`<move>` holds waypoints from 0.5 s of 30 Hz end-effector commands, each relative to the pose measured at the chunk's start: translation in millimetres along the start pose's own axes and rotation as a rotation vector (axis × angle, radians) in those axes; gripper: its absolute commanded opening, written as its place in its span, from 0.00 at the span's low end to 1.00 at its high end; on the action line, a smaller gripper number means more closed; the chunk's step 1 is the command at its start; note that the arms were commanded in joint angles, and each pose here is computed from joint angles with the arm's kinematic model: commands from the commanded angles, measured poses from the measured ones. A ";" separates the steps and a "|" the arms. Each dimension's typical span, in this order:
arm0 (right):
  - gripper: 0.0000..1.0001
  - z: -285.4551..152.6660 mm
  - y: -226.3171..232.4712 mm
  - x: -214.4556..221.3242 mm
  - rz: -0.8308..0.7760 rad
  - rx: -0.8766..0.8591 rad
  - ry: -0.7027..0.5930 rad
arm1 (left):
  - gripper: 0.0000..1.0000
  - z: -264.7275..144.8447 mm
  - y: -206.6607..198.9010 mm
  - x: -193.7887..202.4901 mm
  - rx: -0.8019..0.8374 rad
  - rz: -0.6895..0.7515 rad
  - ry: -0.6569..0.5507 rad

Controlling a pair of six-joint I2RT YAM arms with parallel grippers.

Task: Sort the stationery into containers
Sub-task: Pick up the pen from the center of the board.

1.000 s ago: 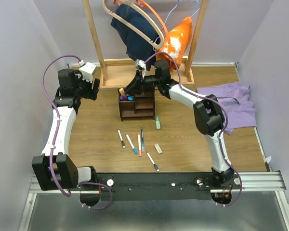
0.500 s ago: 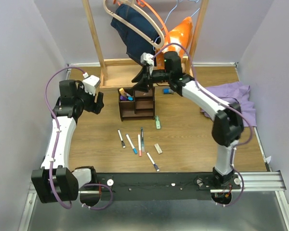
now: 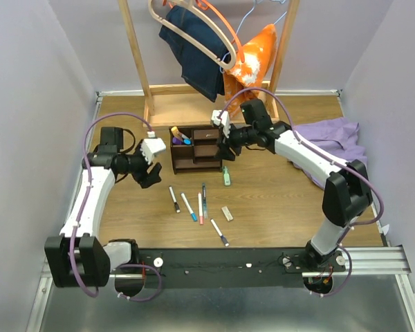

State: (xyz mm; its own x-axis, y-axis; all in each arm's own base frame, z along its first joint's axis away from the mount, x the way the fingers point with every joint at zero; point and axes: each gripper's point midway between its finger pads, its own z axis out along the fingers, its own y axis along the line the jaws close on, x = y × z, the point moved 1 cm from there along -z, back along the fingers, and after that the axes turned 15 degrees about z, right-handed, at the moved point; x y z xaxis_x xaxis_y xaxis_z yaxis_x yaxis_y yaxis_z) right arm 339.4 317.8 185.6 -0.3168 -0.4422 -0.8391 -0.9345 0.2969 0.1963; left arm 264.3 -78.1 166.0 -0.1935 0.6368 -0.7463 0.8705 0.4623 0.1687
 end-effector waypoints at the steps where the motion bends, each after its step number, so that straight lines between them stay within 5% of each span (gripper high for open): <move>1: 0.58 -36.9 -10.9 8.6 0.015 0.153 0.063 | 0.78 8.1 -28.9 -19.9 0.373 0.739 -0.202; 2: 0.58 -44.8 -18.2 7.5 0.080 0.186 0.049 | 0.78 6.1 -45.5 -17.0 0.497 0.881 -0.231; 5: 0.59 -59.8 -31.9 8.5 0.294 0.210 0.018 | 0.76 19.2 -53.8 -11.6 0.727 0.952 -0.209; 9: 0.70 -105.3 -75.4 26.7 0.573 0.336 -0.140 | 0.75 40.2 -70.8 1.4 0.869 1.176 -0.222; 15: 0.76 -145.0 -92.4 52.4 0.665 0.469 -0.164 | 0.73 55.7 -102.1 22.5 1.008 1.321 -0.179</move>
State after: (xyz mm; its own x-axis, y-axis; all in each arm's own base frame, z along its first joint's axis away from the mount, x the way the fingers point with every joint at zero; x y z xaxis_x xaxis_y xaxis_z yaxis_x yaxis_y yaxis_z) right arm 392.1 159.0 187.7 -0.7029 -0.0356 -0.7104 -0.4763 0.7654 0.4328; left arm 230.5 -148.8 102.5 0.6942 0.4383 -0.5710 0.6601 -0.7039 0.2622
